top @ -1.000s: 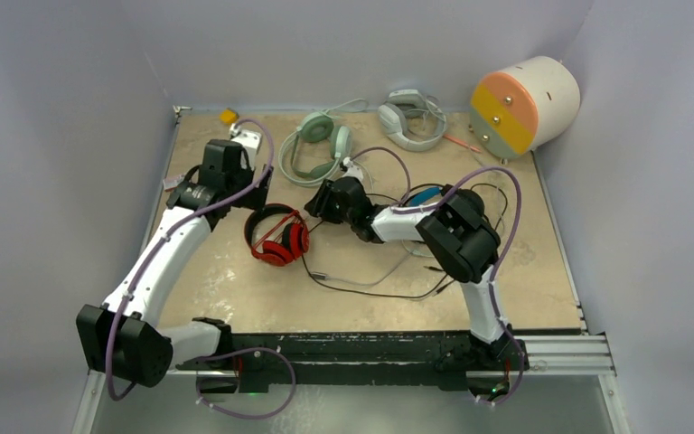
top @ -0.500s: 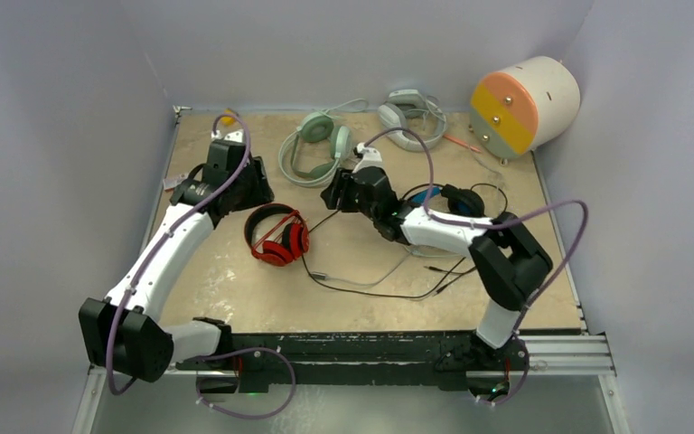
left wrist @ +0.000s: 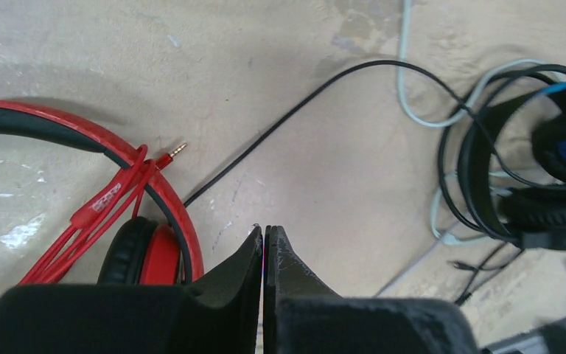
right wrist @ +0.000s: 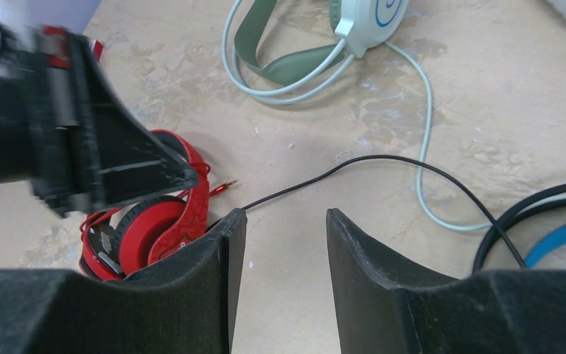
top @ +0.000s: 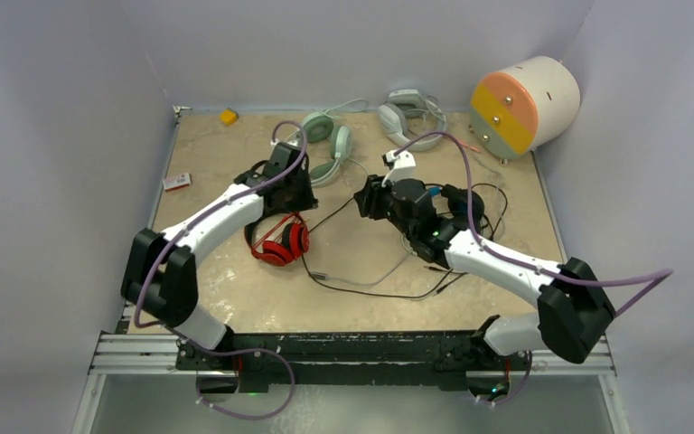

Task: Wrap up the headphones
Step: Place the headphones at the center of the board, then move the headphones to the center of the board.

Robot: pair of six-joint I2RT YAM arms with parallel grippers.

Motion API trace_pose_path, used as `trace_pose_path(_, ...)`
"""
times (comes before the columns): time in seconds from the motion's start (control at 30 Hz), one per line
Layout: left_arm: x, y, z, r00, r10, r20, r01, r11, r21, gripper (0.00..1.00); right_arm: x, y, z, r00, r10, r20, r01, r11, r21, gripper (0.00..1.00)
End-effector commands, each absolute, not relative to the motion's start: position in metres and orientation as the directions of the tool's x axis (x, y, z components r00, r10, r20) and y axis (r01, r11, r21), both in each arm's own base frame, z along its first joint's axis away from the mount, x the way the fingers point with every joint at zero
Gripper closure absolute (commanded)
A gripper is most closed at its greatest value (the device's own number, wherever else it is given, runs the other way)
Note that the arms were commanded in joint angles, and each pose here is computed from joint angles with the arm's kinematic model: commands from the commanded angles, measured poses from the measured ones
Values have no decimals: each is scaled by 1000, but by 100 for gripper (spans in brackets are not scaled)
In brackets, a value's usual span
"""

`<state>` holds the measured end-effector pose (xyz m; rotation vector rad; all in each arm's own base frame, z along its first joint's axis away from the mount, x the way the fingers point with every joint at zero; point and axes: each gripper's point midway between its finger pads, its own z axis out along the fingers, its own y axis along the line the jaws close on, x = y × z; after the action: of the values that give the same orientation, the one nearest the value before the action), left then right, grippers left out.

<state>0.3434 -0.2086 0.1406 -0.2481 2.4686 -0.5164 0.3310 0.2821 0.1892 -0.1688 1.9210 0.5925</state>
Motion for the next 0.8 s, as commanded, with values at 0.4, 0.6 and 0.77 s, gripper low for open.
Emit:
trace_pose_path(0.4,362,-194,63,-828,-295,-477,-250,955,-157,97,322,243,208,-319,131,-939,-342,908,243,54)
trace_pose_path(0.6,343,-151,63,-813,-262,-521,-294,956,-22,97,321,240,204,-321,133,-938,-328,913,242,54)
trace_pose_path(0.77,323,-100,59,-804,-321,-501,-353,935,-33,96,321,238,202,-321,141,-937,-318,915,247,54)
